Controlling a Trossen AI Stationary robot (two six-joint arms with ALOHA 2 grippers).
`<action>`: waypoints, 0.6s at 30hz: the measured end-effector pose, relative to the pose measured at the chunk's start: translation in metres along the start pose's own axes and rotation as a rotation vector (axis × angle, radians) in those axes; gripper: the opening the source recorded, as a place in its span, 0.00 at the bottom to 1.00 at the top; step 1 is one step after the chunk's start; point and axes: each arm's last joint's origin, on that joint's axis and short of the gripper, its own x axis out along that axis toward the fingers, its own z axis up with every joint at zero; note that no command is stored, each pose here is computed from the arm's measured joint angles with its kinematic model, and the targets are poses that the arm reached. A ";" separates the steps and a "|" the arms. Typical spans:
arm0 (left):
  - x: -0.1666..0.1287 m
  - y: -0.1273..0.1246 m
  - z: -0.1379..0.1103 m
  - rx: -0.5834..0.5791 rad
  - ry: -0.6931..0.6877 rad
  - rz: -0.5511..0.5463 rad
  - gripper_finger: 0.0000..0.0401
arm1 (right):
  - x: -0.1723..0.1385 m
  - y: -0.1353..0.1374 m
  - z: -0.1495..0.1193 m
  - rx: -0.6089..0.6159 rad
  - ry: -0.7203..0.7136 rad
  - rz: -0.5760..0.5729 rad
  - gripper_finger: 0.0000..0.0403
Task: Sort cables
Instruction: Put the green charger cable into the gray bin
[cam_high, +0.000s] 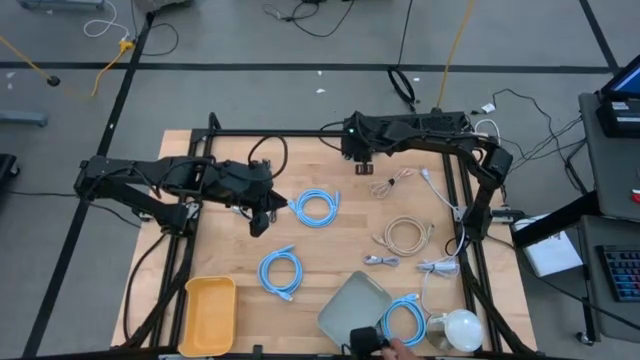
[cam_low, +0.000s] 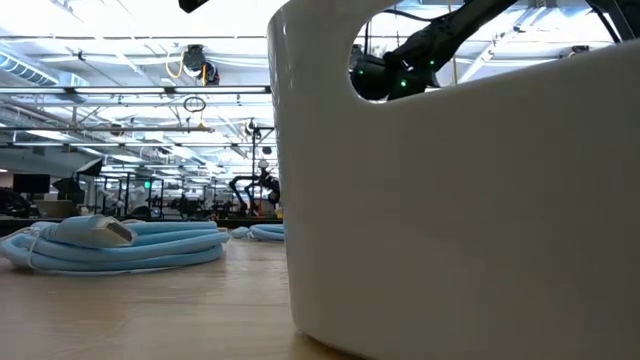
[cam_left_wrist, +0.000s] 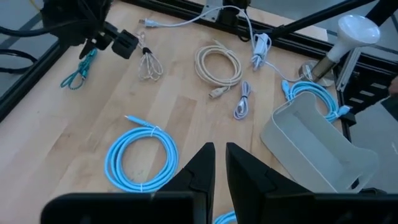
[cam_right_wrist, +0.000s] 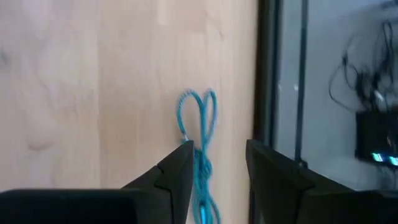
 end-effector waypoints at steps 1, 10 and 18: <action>0.000 -0.001 0.000 0.001 0.000 -0.002 0.10 | 0.000 -0.001 0.001 -0.002 -0.015 -0.002 0.34; -0.001 -0.005 -0.002 0.028 0.001 -0.003 0.10 | 0.005 -0.022 -0.025 0.137 0.122 -0.067 0.35; -0.001 -0.006 -0.003 0.035 0.009 -0.003 0.10 | 0.009 -0.040 -0.057 0.231 0.114 0.125 0.35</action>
